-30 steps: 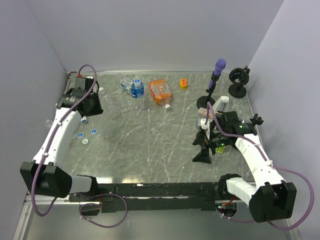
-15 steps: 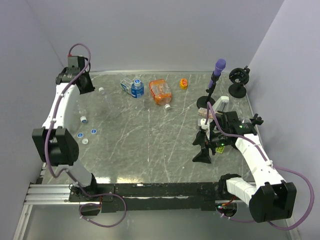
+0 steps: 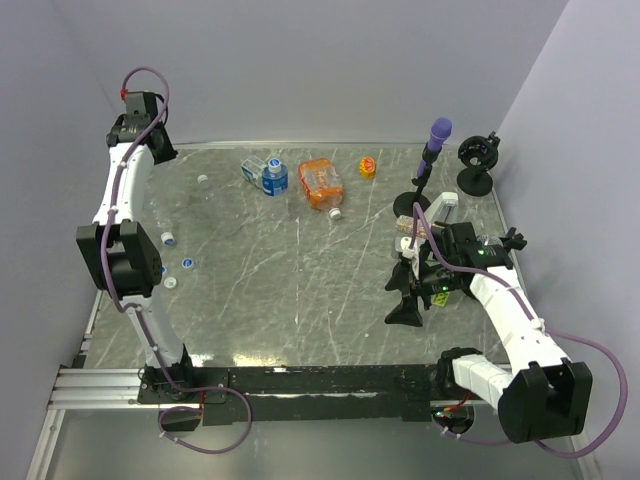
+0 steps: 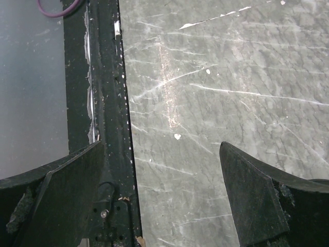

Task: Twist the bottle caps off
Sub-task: Place the plastic bottle at the center of the board.

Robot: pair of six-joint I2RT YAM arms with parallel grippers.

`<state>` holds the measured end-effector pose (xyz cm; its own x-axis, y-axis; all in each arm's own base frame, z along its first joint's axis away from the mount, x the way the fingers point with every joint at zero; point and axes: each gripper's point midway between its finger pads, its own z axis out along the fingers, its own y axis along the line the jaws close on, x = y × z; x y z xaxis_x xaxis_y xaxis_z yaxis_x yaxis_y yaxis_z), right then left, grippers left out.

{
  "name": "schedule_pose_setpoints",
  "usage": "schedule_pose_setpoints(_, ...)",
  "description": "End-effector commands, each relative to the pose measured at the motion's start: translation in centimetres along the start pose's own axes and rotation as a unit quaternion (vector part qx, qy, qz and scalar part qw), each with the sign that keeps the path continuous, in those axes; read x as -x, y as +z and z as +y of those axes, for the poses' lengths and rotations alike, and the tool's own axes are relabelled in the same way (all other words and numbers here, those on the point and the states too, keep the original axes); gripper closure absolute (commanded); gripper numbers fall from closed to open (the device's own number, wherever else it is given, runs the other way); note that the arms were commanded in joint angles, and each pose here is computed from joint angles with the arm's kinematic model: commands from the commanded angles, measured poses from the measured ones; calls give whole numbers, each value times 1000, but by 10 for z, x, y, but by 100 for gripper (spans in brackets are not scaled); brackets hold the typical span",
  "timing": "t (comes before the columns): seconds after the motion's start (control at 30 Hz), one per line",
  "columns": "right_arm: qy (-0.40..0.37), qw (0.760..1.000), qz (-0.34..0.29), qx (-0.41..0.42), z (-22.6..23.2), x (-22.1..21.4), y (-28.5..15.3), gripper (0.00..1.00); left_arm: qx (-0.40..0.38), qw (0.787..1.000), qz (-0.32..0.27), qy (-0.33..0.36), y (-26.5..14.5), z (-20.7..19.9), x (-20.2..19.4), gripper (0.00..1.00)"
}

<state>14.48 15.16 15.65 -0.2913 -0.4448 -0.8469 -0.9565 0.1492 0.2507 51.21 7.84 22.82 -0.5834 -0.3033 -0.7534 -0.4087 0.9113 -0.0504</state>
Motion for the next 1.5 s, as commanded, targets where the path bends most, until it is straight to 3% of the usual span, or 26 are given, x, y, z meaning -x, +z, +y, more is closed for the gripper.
schedule_pose_setpoints(0.0,-16,1000,-12,3,-2,7,0,1,-8,1000,-15,-2,6,-3,14,98)
schedule_pose_setpoints(0.2,-13,1000,-12,4,-3,6,0,1,-12,1000,-5,-4,14,-6,10,85)
schedule_pose_setpoints(0.37,-13,1000,-11,2,-4,6,0,1,-7,1000,-5,-3,14,-4,10,57)
schedule_pose_setpoints(0.5,-13,1000,-11,3,-3,6,0,1,-5,1000,-6,-2,12,-2,10,47)
schedule_pose_setpoints(1.03,-12,1000,-11,4,-3,6,0,1,-7,1000,-15,-8,5,-1,17,38)
schedule_pose_setpoints(1.47,-13,1000,-10,3,-3,6,0,1,-11,1000,-13,-11,0,1,16,37)
